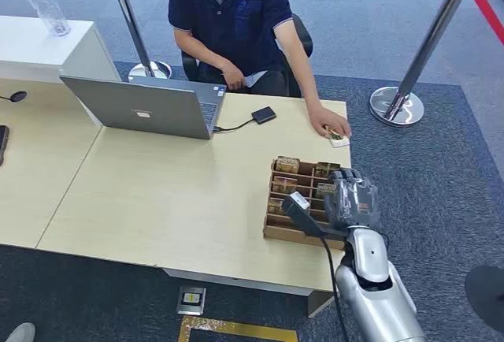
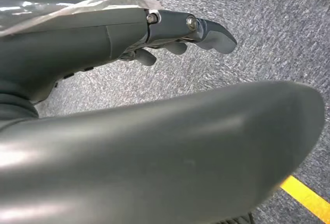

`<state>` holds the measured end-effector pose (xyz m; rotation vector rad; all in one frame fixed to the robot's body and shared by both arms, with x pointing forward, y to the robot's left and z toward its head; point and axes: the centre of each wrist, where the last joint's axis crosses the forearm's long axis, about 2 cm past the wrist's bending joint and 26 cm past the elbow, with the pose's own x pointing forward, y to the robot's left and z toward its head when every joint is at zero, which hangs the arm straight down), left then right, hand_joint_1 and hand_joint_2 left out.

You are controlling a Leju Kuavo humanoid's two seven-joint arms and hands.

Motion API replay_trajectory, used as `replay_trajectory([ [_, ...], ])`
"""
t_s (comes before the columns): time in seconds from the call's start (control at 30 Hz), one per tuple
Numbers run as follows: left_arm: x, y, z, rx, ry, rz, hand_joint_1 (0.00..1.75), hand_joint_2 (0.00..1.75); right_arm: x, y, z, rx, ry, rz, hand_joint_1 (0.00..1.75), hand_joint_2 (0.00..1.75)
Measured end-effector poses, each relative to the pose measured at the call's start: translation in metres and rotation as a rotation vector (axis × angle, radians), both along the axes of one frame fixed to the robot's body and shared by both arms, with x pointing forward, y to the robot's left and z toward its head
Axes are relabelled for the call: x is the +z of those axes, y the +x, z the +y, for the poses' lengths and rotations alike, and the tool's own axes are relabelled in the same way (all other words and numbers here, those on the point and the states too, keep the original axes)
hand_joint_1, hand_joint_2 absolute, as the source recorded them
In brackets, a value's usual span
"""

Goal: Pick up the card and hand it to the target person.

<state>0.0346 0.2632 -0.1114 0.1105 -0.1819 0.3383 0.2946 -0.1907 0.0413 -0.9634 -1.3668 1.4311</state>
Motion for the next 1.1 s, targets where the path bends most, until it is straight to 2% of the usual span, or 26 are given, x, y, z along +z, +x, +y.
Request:
replay_trajectory([
  [0.4,0.0,0.0001,-0.0001,0.0,-0.001,0.0,0.0,0.0,-0.0014,0.0005,-0.0013,-0.006,-0.003,0.008,0.76,1.75],
  [0.53,0.0,0.0002,-0.0001,-0.003,-0.002,0.0,0.0,0.0,-0.0022,-0.0001,-0.0013,-0.006,-0.006,0.011,0.85,1.75],
  [0.9,0.0,0.0002,-0.0001,-0.005,-0.002,0.002,0.0,0.0,-0.0037,-0.0035,-0.001,-0.011,-0.012,0.016,0.91,1.75],
  [1.1,0.0,0.0003,-0.0001,-0.006,-0.004,0.001,0.0,0.0,-0.004,-0.0064,-0.0003,-0.014,-0.008,0.014,1.08,1.75],
])
